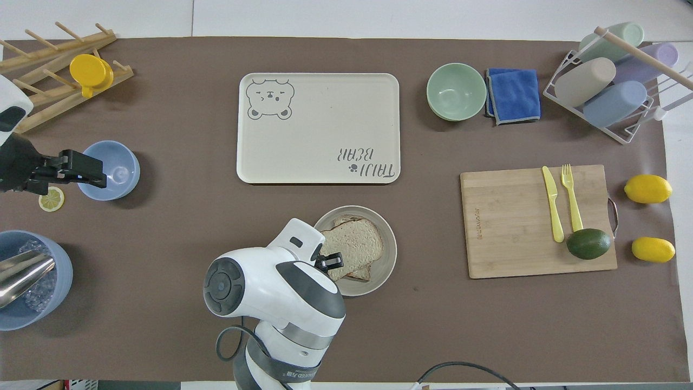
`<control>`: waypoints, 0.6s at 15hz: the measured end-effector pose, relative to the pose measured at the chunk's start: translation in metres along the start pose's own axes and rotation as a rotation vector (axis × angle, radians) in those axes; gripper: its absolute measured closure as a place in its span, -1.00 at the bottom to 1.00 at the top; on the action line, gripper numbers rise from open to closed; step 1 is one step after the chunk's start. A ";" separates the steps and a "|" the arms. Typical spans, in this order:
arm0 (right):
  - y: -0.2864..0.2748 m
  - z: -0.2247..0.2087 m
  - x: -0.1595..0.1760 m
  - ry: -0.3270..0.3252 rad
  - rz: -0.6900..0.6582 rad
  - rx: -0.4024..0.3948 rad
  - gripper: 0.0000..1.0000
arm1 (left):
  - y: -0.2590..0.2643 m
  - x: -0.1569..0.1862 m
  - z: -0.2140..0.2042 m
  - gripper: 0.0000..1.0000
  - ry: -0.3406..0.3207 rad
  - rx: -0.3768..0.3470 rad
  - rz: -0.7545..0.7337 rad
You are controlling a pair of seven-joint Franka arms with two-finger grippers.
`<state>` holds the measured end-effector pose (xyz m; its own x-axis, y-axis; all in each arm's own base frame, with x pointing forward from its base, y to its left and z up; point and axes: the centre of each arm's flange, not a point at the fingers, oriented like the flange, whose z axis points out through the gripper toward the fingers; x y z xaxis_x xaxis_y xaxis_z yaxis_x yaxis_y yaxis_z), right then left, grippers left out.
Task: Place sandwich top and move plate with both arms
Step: 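Open the right gripper and withdraw it while the left gripper reaches forward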
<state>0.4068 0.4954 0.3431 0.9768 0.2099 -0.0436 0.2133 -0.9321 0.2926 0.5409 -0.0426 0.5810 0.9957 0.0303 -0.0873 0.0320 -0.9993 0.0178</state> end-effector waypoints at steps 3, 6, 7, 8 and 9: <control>0.012 -0.007 0.011 0.016 0.027 0.019 -0.56 | 0.000 0.000 0.000 -1.00 0.000 0.000 0.000; 0.104 -0.032 0.061 0.032 0.133 0.075 -1.00 | 0.000 0.000 0.000 -1.00 0.000 0.000 0.000; 0.157 -0.042 0.081 0.028 0.184 0.119 -1.00 | 0.000 0.000 0.000 -1.00 0.000 0.000 0.000; 0.213 -0.051 0.094 0.023 0.233 0.152 -1.00 | 0.000 0.000 0.000 -1.00 0.000 0.000 0.000; 0.267 -0.059 0.099 0.011 0.273 0.170 -1.00 | 0.000 0.000 0.000 -1.00 0.000 0.000 0.000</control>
<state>0.5590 0.2844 0.4736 0.9983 -0.0523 0.0247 -0.0550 -0.9903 0.1279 0.5409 -0.0425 0.5810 0.9957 0.0303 -0.0873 0.0320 -0.9993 0.0178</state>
